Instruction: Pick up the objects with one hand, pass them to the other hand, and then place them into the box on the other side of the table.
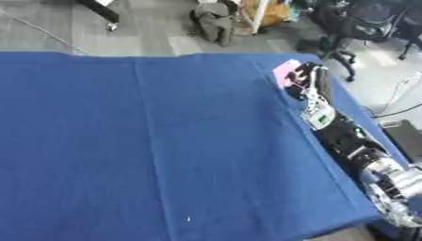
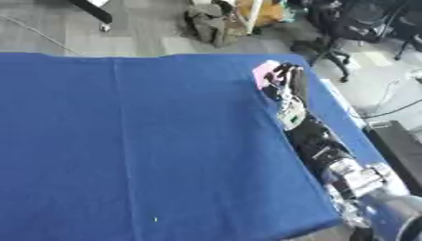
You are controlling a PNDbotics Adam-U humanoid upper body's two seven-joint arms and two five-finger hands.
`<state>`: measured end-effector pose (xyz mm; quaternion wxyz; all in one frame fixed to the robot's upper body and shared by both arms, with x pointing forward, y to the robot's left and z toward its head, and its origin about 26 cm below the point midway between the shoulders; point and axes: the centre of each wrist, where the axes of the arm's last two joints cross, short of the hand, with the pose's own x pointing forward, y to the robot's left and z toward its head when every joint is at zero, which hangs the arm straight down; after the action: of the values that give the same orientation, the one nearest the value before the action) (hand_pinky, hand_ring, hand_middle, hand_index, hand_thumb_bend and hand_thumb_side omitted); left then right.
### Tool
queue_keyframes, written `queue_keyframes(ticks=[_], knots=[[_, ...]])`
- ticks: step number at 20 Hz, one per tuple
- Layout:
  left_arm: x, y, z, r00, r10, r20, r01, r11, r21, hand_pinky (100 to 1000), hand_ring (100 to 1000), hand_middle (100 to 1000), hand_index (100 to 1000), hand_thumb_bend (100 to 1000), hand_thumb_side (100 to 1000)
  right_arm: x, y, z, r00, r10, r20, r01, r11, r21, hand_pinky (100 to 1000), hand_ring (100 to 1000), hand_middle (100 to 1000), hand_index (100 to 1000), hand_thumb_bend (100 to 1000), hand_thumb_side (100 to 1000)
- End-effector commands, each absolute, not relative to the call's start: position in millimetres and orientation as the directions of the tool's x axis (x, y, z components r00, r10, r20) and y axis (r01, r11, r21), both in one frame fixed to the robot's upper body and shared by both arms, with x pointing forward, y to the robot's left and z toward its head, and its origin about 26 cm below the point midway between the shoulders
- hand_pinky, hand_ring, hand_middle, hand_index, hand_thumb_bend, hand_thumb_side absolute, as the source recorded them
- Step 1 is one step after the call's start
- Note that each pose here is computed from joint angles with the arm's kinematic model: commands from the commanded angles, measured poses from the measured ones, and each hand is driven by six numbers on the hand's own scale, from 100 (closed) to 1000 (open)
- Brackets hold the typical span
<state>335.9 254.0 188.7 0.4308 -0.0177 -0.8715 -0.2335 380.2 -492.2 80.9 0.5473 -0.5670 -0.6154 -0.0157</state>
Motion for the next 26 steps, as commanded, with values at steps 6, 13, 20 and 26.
queue_keyframes(ticks=[6,13,20,26], knots=[[335,257,190,-0.63,-0.168,0.758,0.22,0.898,0.382,730,730,610,726,824,707,381,-496,104,0.214,0.726,0.653,0.727,0.328,-0.603,422,442,225,261,100,100],[335,258,188,-0.624,-0.169,0.763,0.215,0.901,0.375,729,730,611,726,826,706,386,-485,113,0.155,0.753,0.639,0.729,0.349,-0.589,403,417,175,207,100,100],[336,263,181,-0.603,-0.18,0.777,0.202,0.908,0.367,728,730,612,726,826,705,392,-449,128,0.021,0.802,0.597,0.715,0.406,-0.57,392,405,161,194,100,100],[337,263,172,-0.581,-0.182,0.794,0.205,0.91,0.359,728,731,613,726,825,706,389,-426,138,-0.056,0.837,0.545,0.677,0.433,-0.595,398,414,173,204,100,100]])
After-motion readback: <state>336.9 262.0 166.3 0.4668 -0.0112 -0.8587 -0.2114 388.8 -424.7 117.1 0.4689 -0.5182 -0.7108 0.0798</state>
